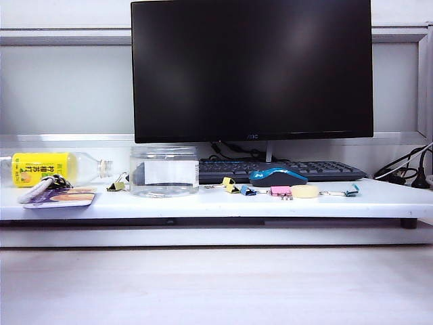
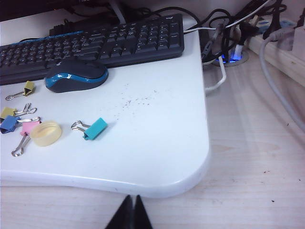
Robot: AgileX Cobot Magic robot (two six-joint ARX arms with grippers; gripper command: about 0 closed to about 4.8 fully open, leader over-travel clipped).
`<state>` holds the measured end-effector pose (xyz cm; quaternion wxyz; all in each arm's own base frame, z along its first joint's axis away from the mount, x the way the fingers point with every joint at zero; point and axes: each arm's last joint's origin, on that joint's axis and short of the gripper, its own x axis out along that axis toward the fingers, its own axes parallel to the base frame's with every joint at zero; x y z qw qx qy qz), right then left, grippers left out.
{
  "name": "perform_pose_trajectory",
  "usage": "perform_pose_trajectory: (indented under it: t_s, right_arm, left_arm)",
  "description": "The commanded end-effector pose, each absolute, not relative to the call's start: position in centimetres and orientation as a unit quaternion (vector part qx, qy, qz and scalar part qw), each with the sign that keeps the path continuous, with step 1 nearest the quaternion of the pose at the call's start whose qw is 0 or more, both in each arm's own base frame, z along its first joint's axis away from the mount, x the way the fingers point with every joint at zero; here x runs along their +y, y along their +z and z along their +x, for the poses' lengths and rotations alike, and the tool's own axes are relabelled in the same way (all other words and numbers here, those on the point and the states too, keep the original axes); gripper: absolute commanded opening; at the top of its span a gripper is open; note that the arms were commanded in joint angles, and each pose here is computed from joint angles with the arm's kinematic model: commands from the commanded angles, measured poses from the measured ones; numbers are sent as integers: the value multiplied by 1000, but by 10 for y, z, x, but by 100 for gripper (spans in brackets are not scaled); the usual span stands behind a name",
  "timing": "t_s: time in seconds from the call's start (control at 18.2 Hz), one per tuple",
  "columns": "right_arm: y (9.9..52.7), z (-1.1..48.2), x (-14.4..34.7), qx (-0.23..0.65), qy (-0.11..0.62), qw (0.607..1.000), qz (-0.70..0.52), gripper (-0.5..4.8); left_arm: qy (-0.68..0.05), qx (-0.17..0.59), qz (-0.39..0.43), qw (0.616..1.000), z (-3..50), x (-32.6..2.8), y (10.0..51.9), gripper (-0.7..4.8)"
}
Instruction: Take the clips out of the round transparent plastic box and place them on the table.
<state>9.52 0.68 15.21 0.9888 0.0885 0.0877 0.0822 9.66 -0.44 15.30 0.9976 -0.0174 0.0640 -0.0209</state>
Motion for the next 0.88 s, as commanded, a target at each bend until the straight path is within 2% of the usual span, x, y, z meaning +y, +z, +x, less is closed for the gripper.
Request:
perform_pose_trajectory:
  t_s: [0.05, 0.38, 0.88]
  right_arm:
    - [154, 95, 7, 79, 84, 989, 90, -6]
    - [152, 95, 7, 80, 91, 992, -19, -6]
    - [152, 95, 7, 83, 93, 992, -21, -6]
  left_arm:
    - [-23, 58, -16, 998, 97, -4, 154, -6]
    - [-23, 58, -16, 998, 97, -4, 154, -5]
    - [-23, 58, -16, 998, 97, -4, 154, -6]
